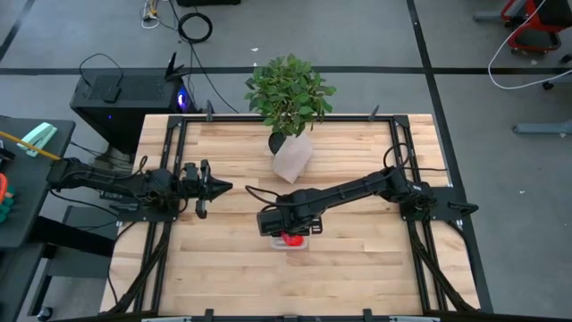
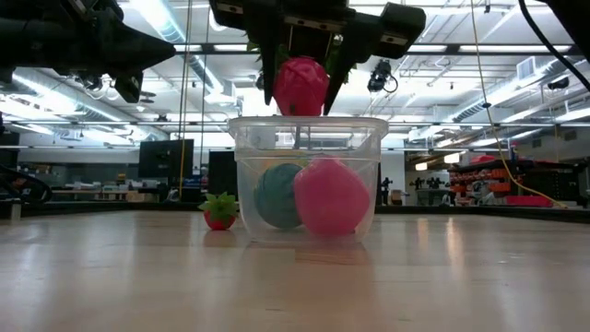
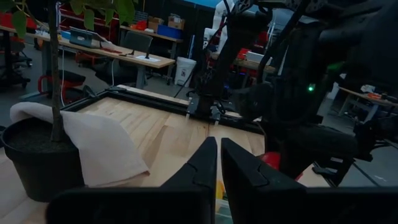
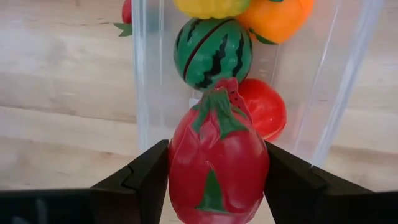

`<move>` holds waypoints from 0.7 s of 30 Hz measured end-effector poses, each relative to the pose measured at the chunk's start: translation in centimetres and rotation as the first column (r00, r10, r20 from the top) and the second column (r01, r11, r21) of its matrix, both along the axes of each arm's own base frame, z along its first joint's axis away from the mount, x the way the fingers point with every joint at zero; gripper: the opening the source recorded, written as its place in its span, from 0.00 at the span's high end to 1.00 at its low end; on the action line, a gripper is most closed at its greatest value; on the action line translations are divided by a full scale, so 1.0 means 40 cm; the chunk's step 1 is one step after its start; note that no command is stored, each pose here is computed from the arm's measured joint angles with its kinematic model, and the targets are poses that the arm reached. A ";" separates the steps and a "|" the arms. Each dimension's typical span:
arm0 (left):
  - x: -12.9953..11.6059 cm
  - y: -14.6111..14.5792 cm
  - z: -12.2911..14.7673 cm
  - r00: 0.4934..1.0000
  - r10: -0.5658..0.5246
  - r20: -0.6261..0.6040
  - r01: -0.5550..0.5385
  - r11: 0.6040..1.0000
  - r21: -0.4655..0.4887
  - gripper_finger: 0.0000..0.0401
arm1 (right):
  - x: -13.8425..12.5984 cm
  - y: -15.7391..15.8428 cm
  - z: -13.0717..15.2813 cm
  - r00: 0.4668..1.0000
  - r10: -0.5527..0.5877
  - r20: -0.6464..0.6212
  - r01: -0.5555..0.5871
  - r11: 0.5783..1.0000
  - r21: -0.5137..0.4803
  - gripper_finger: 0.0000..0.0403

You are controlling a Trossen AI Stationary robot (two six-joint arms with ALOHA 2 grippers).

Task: Pick and placing Produce into tupperware
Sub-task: Put the red dragon fruit into the transparent bin

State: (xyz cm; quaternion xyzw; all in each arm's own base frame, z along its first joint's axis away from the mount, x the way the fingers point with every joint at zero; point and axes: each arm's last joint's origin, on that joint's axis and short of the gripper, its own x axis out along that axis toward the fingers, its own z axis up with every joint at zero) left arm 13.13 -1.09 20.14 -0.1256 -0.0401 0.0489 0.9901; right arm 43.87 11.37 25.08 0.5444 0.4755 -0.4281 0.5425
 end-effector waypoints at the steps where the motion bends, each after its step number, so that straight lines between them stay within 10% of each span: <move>1: 0.000 0.000 0.000 1.000 0.000 0.000 0.000 1.000 0.000 0.93 | 0.000 0.000 0.000 1.000 0.000 0.000 0.000 1.000 0.000 0.44; 21: 0.000 0.000 0.000 1.000 0.000 0.000 0.000 1.000 0.000 0.94 | 0.000 0.000 0.000 1.000 0.009 0.001 -0.009 1.000 -0.003 0.43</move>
